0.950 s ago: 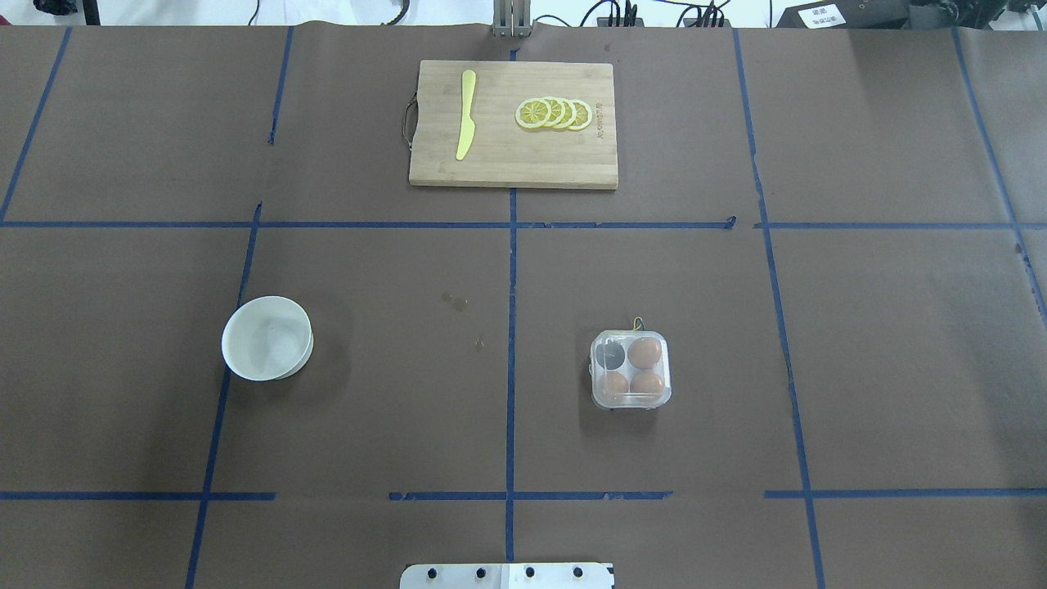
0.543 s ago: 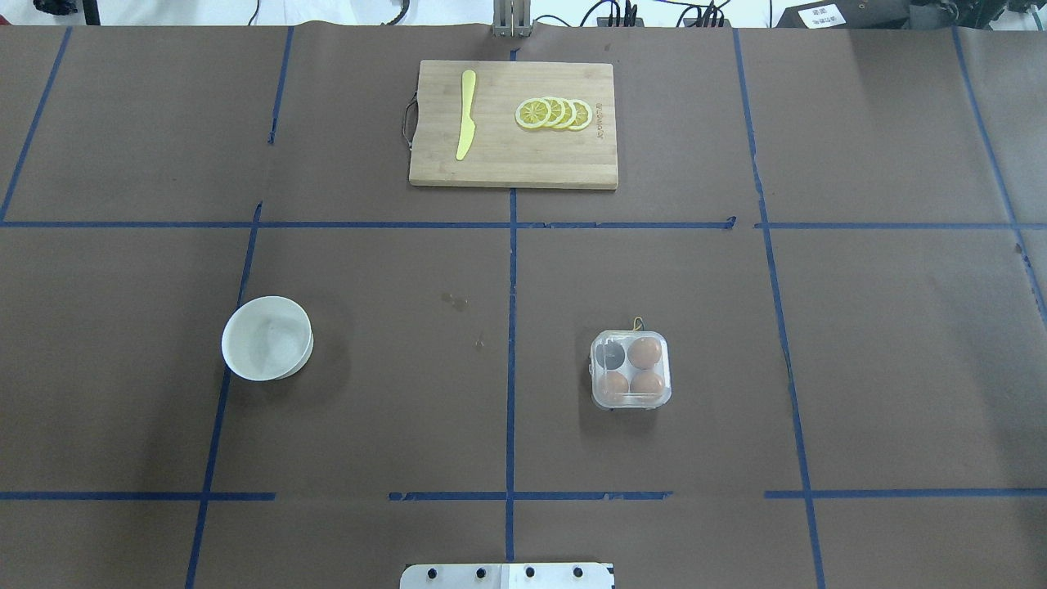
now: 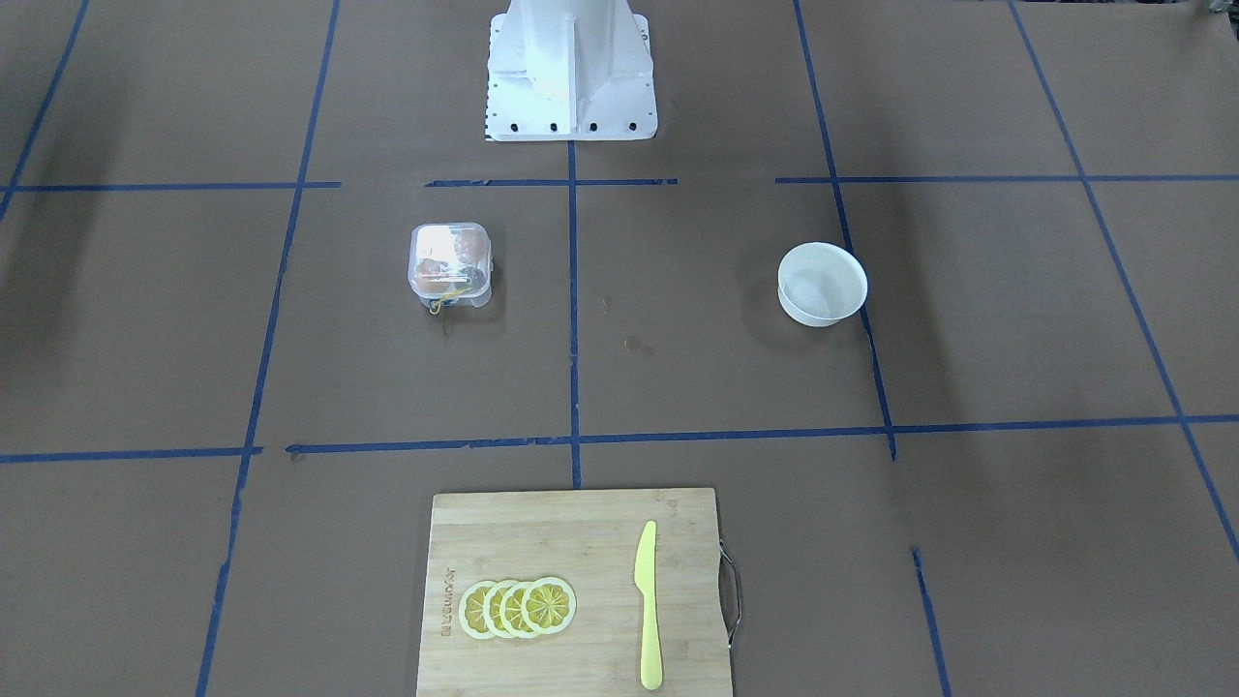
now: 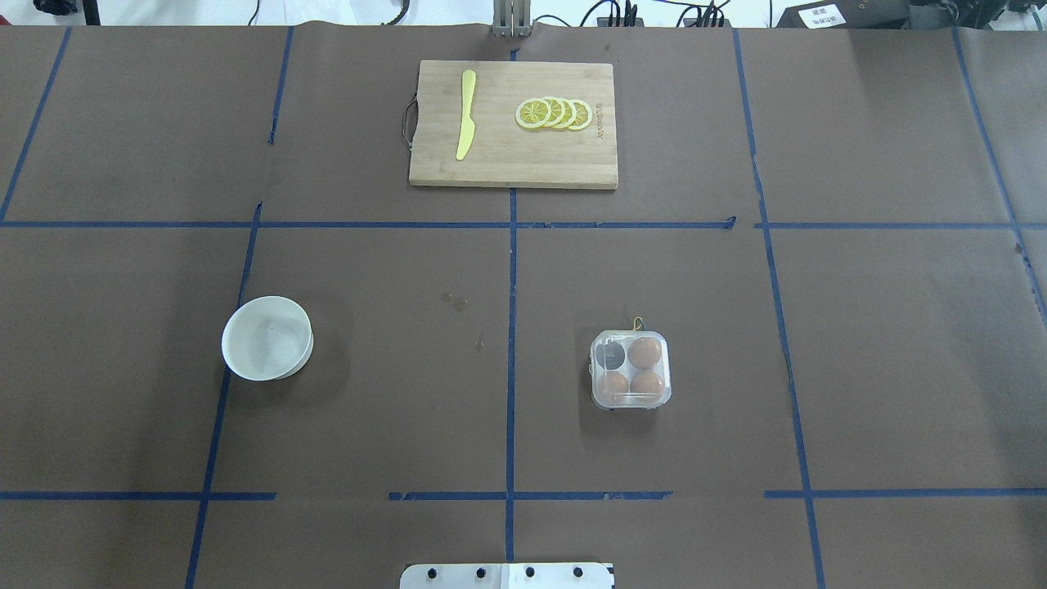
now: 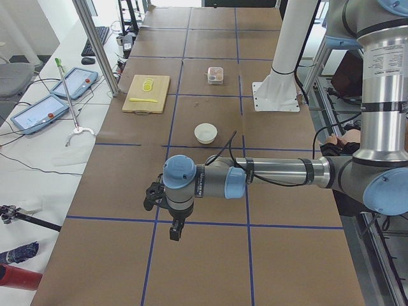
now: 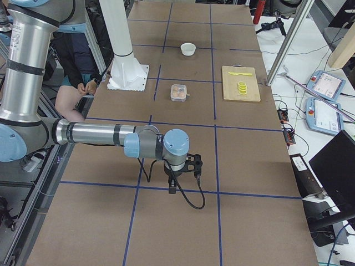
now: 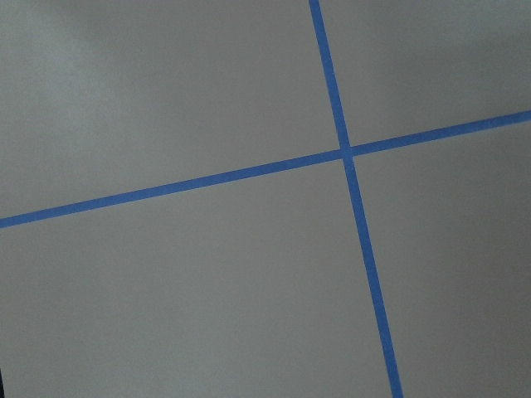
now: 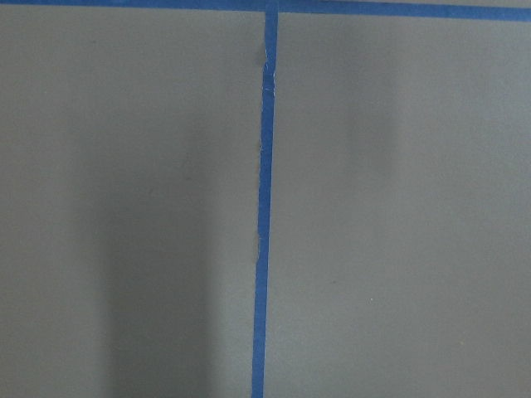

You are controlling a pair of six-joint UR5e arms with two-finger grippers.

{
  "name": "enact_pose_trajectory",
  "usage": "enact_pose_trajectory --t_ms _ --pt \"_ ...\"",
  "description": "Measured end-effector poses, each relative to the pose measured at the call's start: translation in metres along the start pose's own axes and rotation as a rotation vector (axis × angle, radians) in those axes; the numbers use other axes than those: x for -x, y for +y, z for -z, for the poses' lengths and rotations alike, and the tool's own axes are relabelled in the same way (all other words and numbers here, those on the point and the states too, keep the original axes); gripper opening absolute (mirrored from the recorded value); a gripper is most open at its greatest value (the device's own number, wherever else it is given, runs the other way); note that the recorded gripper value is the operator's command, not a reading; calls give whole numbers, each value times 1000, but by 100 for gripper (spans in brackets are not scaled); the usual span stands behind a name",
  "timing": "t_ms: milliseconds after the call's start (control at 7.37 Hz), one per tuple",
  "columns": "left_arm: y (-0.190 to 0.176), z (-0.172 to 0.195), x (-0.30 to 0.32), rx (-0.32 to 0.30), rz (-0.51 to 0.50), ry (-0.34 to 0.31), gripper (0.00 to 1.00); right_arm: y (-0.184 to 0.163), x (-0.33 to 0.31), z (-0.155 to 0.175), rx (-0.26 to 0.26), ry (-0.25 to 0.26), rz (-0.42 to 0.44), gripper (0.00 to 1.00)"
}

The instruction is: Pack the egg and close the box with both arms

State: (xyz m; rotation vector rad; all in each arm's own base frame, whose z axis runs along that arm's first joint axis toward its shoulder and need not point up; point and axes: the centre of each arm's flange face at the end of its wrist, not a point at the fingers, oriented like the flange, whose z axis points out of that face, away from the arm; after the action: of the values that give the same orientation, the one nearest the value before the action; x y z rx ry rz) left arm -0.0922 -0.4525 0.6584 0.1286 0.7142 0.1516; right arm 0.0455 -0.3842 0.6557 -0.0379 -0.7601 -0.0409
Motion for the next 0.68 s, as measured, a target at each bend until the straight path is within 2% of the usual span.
enact_pose_trajectory --t_ms 678 --pt "2 -12 -8 24 -17 9 100 -1 0 0 -1 0 5 100"
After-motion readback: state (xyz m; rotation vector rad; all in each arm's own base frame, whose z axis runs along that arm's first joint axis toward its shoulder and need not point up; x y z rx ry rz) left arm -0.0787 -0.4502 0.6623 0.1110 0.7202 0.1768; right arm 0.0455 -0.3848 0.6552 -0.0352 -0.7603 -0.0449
